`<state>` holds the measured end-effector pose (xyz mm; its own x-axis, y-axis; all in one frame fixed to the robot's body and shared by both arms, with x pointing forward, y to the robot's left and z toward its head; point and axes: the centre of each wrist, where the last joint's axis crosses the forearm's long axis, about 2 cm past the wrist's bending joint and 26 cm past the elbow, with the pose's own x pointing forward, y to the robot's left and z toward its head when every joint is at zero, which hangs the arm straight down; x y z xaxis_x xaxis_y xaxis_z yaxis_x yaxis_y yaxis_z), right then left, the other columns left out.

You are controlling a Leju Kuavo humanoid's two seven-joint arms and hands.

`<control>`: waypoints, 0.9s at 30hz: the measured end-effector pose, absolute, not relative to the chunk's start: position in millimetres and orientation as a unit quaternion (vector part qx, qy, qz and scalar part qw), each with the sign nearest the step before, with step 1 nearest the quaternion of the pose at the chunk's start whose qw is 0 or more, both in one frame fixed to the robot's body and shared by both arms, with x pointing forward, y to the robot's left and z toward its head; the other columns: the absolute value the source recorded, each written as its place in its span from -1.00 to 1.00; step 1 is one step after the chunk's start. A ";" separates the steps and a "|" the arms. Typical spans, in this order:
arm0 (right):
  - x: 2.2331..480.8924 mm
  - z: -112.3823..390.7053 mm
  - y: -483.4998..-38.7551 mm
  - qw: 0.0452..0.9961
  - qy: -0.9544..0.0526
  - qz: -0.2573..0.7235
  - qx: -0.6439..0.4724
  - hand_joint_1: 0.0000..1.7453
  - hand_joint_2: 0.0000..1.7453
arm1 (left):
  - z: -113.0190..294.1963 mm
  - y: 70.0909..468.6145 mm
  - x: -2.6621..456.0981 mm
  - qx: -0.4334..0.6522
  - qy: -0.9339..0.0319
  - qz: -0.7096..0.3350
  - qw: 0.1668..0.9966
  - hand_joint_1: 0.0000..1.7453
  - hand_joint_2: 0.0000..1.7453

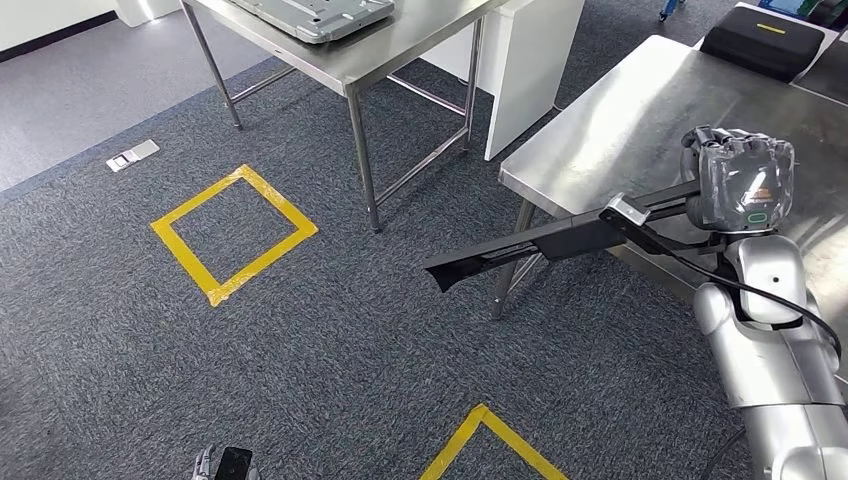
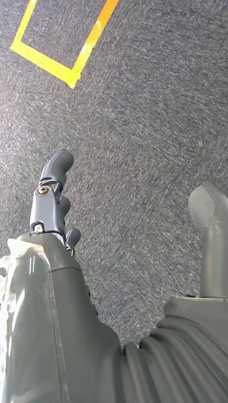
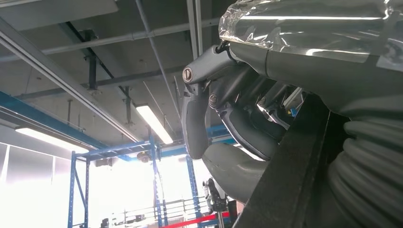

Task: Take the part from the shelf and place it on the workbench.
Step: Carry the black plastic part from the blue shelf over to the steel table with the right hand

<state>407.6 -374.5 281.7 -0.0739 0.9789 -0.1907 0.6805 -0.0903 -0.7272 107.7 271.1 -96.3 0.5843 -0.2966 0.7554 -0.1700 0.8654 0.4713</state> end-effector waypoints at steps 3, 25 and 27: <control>408.8 285.0 -374.3 0.207 -0.643 0.353 -0.648 1.00 1.00 | -96.3 271.1 107.8 0.257 -0.454 -0.037 0.852 -1.00 1.00; 414.0 293.0 -367.9 0.211 -0.658 0.349 -0.634 1.00 1.00 | -96.3 271.3 107.6 0.257 -0.457 -0.037 0.851 -1.00 1.00; 413.8 292.4 -367.8 0.211 -0.658 0.349 -0.633 1.00 1.00 | -96.3 271.3 107.5 0.257 -0.458 -0.037 0.850 -1.00 1.00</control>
